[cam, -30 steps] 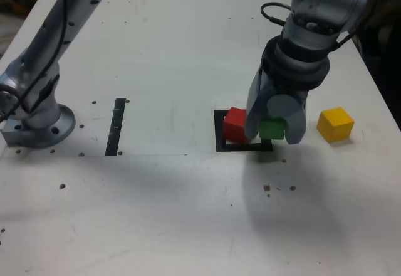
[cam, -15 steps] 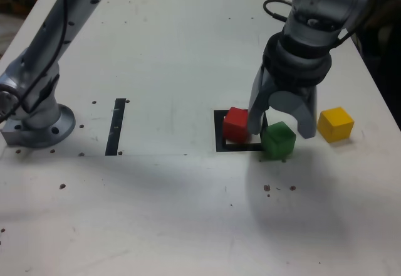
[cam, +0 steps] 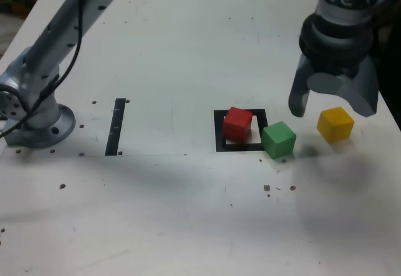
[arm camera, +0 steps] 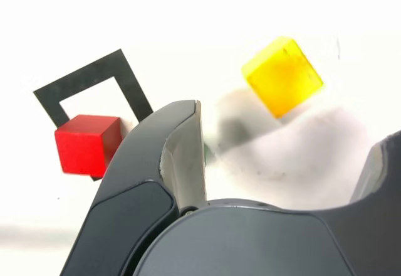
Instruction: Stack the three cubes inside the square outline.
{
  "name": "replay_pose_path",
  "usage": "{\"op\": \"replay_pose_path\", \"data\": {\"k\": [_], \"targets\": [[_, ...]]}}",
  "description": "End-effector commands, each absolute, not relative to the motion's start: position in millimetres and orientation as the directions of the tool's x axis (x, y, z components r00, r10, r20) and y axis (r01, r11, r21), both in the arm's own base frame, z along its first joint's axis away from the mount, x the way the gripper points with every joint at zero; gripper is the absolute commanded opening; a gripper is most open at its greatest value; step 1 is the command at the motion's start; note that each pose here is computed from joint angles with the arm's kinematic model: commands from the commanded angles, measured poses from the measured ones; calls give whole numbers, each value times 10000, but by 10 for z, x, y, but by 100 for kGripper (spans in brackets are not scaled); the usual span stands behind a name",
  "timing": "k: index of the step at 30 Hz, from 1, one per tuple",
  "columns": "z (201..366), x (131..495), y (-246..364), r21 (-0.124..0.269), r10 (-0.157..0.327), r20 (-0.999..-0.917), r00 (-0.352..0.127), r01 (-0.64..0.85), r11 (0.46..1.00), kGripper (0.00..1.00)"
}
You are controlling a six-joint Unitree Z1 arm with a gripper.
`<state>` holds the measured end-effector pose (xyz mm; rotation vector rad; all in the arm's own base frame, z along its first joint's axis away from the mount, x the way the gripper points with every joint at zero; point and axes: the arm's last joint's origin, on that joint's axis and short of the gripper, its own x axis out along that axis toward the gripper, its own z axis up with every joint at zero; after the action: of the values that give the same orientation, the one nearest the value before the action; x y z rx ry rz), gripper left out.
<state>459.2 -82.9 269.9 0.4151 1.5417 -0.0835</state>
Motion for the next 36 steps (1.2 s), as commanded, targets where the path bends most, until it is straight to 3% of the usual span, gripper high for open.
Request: {"op": "replay_pose_path", "data": {"k": [1, 10, 18, 26, 31, 36], "targets": [[2658, 4627, -785, 1971, 1964, -9800, 320, 2912, 9361, 99], [2433, 4788, -685, 1550, 1613, -9869, -58, 2446, 9571, 98], [2251, 4956, -557, 1541, 1605, -9870, -119, 2194, 9634, 93], [2089, 5057, -557, 987, 1065, -9940, -262, 2086, 9730, 88], [1999, 5105, -572, 810, 888, -9955, -317, 1935, 9778, 77], [1989, 5117, -568, 935, 1005, -9945, -298, 1813, 9790, 61]]}}
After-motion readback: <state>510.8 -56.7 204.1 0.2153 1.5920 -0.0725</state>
